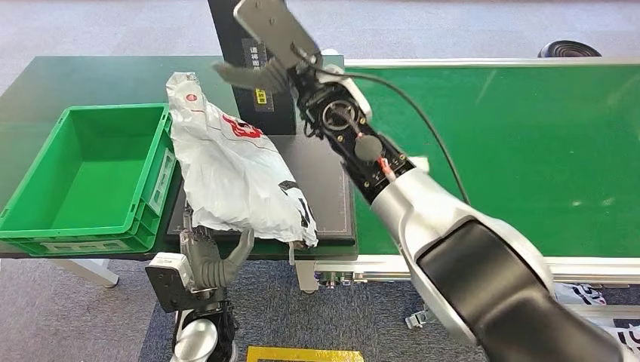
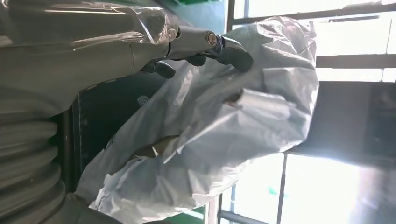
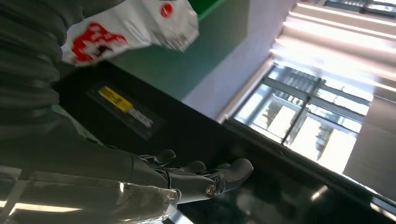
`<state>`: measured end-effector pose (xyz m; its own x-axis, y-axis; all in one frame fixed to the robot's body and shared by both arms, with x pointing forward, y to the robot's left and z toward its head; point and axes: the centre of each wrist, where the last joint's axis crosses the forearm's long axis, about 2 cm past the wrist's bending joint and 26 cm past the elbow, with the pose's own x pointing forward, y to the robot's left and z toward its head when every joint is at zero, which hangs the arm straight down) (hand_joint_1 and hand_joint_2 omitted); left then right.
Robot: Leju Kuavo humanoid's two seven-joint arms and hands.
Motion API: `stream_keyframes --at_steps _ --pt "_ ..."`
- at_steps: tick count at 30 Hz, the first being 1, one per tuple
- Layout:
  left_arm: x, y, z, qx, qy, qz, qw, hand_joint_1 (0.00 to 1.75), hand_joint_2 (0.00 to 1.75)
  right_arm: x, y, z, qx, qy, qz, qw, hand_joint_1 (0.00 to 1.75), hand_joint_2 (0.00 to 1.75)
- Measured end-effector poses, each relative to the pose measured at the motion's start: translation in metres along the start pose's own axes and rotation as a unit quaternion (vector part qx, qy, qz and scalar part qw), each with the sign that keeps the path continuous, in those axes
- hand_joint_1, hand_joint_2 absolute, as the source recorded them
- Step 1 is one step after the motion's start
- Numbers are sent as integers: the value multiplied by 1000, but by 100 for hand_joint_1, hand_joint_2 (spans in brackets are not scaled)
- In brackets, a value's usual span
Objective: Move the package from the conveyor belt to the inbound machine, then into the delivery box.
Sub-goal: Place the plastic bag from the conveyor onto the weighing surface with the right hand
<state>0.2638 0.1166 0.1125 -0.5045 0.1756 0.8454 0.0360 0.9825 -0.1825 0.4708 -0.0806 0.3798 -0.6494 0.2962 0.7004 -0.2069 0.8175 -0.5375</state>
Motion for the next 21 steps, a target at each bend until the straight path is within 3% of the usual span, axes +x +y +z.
stream_keyframes --at_steps 5,10,21 --pt "-1 9 -2 17 0 -7 1000 0 175 19 -50 -14 -63 -54 9 997 0 175" --pt "1 13 0 25 -2 -13 1000 0 175 23 -83 -12 -105 -85 14 991 0 175" --pt "2 14 2 28 -3 -13 1000 0 175 24 -103 -7 -130 -102 15 986 0 175"
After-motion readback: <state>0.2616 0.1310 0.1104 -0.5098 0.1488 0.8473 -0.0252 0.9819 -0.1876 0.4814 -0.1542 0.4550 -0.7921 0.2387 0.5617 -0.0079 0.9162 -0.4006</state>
